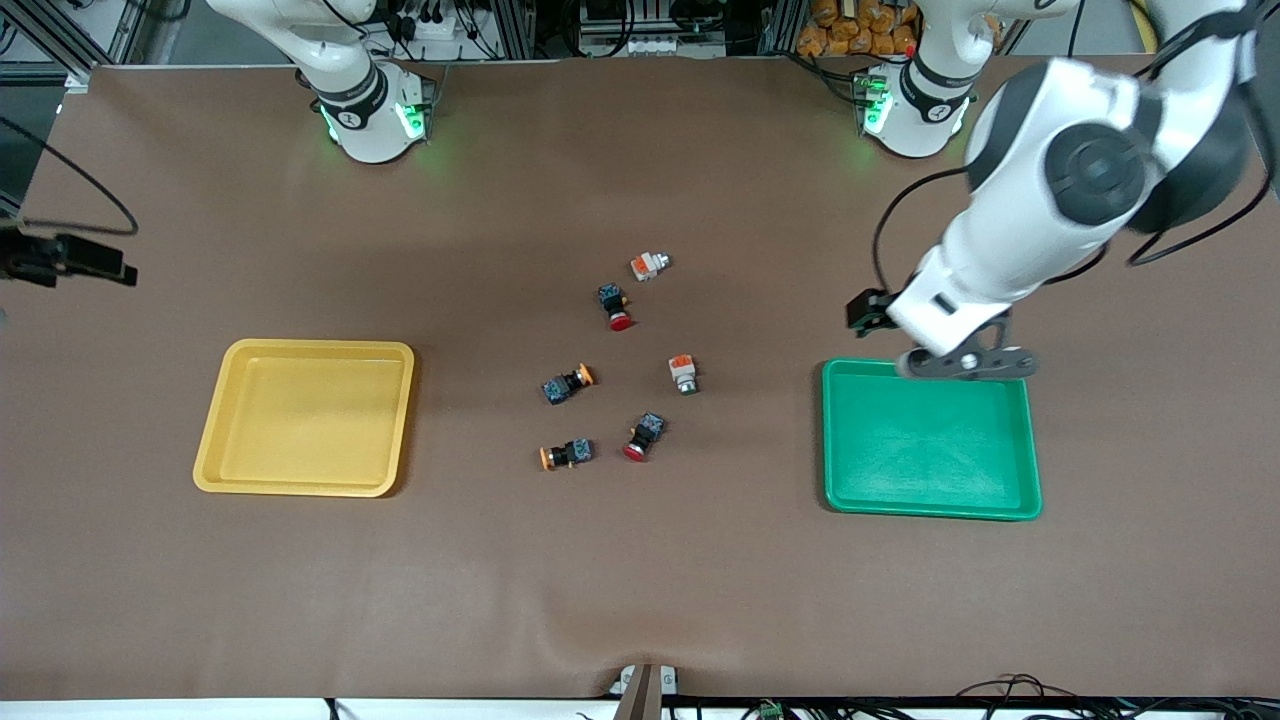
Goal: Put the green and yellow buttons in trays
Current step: 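Reach the left gripper over the green-capped button among the switches, then grasp the green button with the left gripper while the right gripper reaches the switches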
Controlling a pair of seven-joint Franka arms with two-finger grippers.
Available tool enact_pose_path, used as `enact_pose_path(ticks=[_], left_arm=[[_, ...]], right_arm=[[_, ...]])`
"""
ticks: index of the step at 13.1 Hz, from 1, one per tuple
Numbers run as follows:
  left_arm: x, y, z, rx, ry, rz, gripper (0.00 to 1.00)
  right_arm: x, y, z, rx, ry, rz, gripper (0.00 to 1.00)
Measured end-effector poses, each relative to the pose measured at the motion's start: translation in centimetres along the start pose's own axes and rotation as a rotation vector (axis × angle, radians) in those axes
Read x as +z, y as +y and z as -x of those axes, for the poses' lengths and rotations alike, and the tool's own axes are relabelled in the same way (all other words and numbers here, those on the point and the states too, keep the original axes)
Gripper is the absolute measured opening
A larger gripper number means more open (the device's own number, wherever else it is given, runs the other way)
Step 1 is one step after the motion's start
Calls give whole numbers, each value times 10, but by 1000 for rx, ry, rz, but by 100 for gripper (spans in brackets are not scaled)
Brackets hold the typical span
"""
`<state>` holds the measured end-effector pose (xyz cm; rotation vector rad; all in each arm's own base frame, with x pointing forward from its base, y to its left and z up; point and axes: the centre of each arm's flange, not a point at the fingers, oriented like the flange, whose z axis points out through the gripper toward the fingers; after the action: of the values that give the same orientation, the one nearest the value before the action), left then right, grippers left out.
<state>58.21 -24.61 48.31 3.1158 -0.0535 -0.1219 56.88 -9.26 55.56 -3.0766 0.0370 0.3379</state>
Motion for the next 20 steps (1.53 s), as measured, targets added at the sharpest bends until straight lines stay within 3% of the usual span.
enact_pose_path(ticks=[2, 5, 10, 13, 15, 20], left_arm=[[29, 39, -8, -17, -11, 10, 100], [73, 109, -21, -93, 6, 50, 100], [148, 163, -34, -107, 31, 88, 100], [171, 188, -24, -58, 58, 43, 100], [193, 210, -10, -71, 76, -3, 100], [244, 243, 10, -120, 75, -5, 100]], right_arm=[[17, 5, -13, 6, -26, -2, 100], [15, 4, -14, 30, -26, -3, 100], [17, -31, -14, 222, -53, -39, 100], [21, -39, -15, 256, -72, -99, 100], [29, -42, -20, 251, -85, -111, 100], [85, -101, -55, 204, -146, -108, 100]])
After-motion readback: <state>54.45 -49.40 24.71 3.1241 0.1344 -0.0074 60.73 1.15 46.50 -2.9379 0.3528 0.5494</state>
